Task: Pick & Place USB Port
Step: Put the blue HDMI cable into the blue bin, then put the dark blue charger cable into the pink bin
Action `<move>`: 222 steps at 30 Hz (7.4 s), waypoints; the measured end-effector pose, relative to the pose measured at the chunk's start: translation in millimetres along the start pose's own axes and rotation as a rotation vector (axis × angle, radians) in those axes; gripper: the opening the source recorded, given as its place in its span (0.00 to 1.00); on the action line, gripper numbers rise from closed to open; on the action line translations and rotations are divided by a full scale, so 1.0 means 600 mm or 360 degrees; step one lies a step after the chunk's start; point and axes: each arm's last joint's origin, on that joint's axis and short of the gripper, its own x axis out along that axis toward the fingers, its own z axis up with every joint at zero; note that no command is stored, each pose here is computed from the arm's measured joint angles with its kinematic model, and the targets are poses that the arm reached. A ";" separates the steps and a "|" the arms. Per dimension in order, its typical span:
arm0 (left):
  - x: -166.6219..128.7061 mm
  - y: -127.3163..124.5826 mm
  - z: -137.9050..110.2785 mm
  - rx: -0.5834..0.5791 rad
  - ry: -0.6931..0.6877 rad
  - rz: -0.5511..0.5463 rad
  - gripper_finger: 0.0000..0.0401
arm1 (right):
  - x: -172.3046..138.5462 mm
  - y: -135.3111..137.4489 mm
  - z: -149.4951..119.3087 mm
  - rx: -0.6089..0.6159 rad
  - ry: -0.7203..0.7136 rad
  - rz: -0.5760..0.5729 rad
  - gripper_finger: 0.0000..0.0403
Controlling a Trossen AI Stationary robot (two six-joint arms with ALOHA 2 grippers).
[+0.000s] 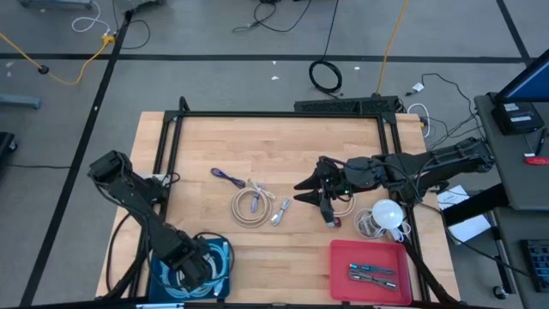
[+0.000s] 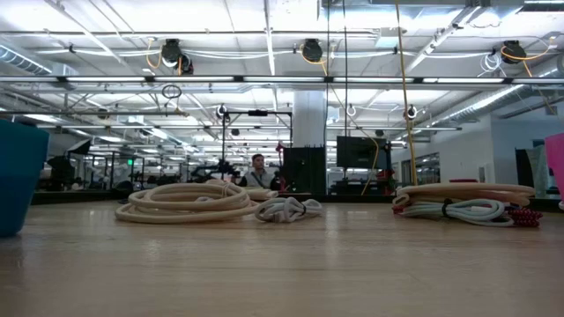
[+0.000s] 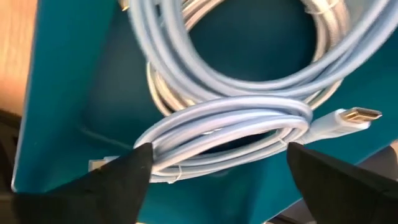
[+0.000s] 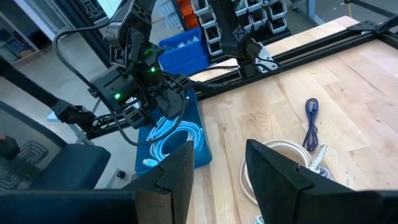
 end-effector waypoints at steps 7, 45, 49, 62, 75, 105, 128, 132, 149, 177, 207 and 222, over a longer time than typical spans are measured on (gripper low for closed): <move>0.000 -0.001 0.000 0.0049 -0.0003 -0.0014 0.95 | 0.000 0.000 0.000 -0.0001 0.0001 0.0000 0.34; -0.002 0.016 0.010 0.0301 -0.0210 0.0192 0.99 | 0.001 -0.004 0.002 -0.0003 -0.0009 -0.0021 0.34; -0.003 0.015 0.011 0.0269 -0.0198 0.0174 0.99 | 0.001 -0.007 0.003 0.0000 -0.0013 -0.0030 0.34; -0.057 0.006 0.000 0.0139 -0.0521 0.0135 0.99 | 0.002 -0.012 0.006 0.0007 -0.0021 -0.0045 0.34; -0.340 0.123 -0.060 -0.0666 -0.2798 -0.0613 0.99 | 0.002 -0.013 0.007 0.0016 -0.0036 -0.0074 0.34; -0.492 0.257 0.097 -0.0674 -0.2644 -0.0591 0.99 | 0.001 -0.020 0.010 -0.0022 -0.0152 -0.0308 0.34; -0.316 0.154 0.198 0.0483 -0.1052 -0.0014 0.99 | 0.001 -0.020 0.009 -0.0020 -0.0143 -0.0306 0.34; -0.256 0.186 0.250 0.0397 -0.0846 0.0740 0.99 | 0.001 -0.020 0.009 -0.0022 -0.0142 -0.0305 0.34; -0.091 0.326 0.429 -0.1219 -0.0502 0.0127 0.80 | 0.000 -0.018 0.011 0.0026 -0.0166 -0.0286 0.34; -0.181 0.274 0.344 -0.1711 -0.0774 -0.0449 0.42 | -0.038 -0.008 0.000 -0.0288 0.0146 0.0111 0.34; -0.082 0.299 0.461 -0.1624 -0.0606 -0.0241 0.06 | -0.053 0.023 -0.026 -0.0159 0.0286 0.0171 0.34; -0.312 0.238 0.273 -0.1197 -0.2062 -0.0876 0.03 | -0.051 0.034 0.011 -0.0092 -0.0167 0.0207 0.34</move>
